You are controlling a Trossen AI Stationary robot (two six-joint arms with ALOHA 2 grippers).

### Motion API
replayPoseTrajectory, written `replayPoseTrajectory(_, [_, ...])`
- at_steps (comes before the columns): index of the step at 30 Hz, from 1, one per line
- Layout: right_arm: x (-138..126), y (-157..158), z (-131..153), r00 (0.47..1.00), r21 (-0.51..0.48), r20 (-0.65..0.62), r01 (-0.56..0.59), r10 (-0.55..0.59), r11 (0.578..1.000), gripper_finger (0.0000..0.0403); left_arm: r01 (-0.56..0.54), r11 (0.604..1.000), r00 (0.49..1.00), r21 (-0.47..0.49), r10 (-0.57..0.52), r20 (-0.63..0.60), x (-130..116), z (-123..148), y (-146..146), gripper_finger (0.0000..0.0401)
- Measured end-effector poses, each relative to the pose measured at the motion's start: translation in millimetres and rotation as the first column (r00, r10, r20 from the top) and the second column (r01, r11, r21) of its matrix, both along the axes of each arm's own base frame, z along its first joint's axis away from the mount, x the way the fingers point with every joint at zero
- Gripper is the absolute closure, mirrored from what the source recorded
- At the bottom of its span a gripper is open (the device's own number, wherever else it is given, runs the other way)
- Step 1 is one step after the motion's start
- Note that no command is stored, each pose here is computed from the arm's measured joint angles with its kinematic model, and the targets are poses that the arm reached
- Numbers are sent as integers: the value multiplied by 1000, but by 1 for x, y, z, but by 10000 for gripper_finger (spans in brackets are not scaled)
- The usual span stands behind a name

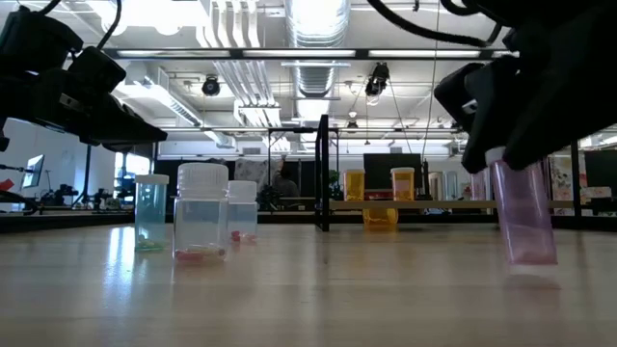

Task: Pick and place medicine bottles onto shelf by color
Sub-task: Put the top pink pill bottle on the shelf

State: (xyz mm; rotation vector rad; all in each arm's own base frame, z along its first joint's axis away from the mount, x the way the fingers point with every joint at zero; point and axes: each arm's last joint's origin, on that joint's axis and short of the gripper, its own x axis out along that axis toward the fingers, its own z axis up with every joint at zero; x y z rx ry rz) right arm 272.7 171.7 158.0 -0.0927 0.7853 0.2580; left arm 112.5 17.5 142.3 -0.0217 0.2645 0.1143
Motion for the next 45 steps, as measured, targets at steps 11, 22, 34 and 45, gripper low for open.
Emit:
replayPoseTrajectory(11, [-5,-30,32,974,-79,77,217,-211,973,292,0,1000,1000,0,0,-2,0,0,0,401])
replayPoseTrajectory(22, [18,-160,62,793,-204,230,606,-564,769,299,0,1000,1000,-1,0,-2,0,0,0,401])
replayPoseTrajectory(34, [24,-270,41,665,-142,199,746,-720,650,298,0,1000,1000,-1,0,-2,0,0,0,401])
replayPoseTrajectory(45, [30,-282,30,662,-163,221,749,-716,642,274,0,1000,1000,-1,0,-4,0,0,0,401])
